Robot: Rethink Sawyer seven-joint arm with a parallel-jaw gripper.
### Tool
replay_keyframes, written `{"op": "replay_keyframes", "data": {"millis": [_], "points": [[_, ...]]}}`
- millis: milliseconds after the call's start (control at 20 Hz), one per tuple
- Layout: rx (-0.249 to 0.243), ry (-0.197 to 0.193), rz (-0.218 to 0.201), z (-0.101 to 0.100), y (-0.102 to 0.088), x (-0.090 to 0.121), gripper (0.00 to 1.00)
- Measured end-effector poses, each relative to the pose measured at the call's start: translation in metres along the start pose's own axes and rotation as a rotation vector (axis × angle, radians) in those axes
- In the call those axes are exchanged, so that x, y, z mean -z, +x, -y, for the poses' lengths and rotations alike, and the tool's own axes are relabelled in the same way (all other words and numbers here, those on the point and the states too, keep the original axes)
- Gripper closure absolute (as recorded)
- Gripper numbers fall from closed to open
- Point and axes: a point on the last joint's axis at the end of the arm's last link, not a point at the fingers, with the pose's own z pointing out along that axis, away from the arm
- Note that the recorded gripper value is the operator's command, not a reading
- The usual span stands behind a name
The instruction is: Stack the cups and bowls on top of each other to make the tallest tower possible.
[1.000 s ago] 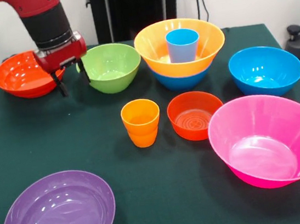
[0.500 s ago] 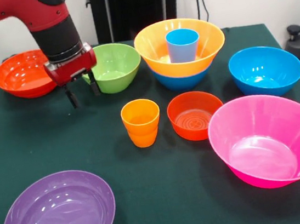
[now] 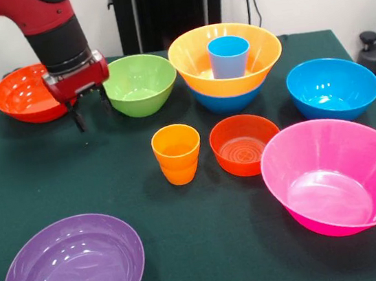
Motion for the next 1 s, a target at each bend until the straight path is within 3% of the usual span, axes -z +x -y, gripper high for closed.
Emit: {"op": "replay_keyframes", "data": {"millis": [300, 500, 750, 1000], "points": [[0.002, 0.028, -0.033, 0.006, 0.000, 0.029, 0.00], [0.029, 0.054, -0.051, 0.002, 0.000, 0.043, 0.00], [0.069, 0.063, -0.068, -0.010, -0.004, 0.048, 0.00], [0.135, 0.055, -0.083, -0.034, -0.019, 0.039, 0.00]]}}
